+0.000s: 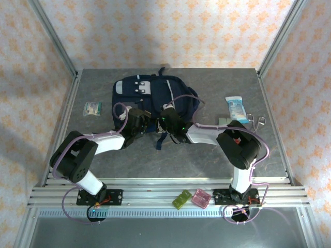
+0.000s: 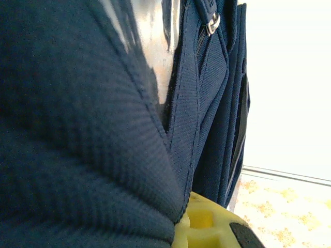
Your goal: Pack the student bag
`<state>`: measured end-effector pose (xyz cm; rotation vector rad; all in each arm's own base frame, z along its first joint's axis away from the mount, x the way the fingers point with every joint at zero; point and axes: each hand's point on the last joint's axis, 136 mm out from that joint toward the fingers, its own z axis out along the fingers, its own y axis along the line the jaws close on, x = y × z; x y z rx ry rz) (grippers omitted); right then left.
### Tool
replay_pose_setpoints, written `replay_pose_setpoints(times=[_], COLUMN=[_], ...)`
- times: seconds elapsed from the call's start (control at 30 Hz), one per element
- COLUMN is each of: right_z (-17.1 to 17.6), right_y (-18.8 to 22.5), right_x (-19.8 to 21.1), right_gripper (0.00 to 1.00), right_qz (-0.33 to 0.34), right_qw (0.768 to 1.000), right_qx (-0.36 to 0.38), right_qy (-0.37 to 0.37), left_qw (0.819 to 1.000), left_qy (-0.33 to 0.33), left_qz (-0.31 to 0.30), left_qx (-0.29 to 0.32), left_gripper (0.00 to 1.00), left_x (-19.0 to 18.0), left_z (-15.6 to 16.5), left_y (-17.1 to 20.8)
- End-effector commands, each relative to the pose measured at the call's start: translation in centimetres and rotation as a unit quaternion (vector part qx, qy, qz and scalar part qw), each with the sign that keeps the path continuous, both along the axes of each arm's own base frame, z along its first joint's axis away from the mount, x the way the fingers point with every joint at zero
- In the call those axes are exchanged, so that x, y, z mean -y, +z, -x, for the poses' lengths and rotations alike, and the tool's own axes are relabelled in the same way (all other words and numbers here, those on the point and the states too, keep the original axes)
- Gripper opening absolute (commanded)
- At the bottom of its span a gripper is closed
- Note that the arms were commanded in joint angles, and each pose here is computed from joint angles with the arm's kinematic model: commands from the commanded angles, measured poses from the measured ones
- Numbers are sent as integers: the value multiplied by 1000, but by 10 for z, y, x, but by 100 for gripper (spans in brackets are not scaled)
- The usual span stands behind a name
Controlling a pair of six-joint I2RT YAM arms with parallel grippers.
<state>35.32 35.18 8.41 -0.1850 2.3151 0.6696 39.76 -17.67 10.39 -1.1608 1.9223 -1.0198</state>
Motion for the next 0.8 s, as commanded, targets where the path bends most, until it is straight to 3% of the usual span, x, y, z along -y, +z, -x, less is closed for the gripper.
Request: replay_pose_setpoints(times=[0.0,0.27,0.43,0.6,0.77], right_z=[-8,-15,-14,2,38], right_y=[8,1,-9,-3,10], right_x=[10,92,136,138,105], right_gripper=[0,0,0,0,0], right_qz=[18,71,117,118,99], right_qw=[999,993,986,988,994], right_qx=[10,-8,-11,-12,-4], right_qy=[-25,-91,-120,-98,-34], left_qw=[998,999,996,990,985], left_qy=[-30,-31,-66,-104,-119], left_qz=[29,1,-35,-81,-117], left_qx=[57,38,40,48,48], left_gripper=[0,0,0,0,0], left_x=[11,-10,-8,-5,-20], left_z=[-2,13,15,8,-11], left_y=[38,21,25,33,38])
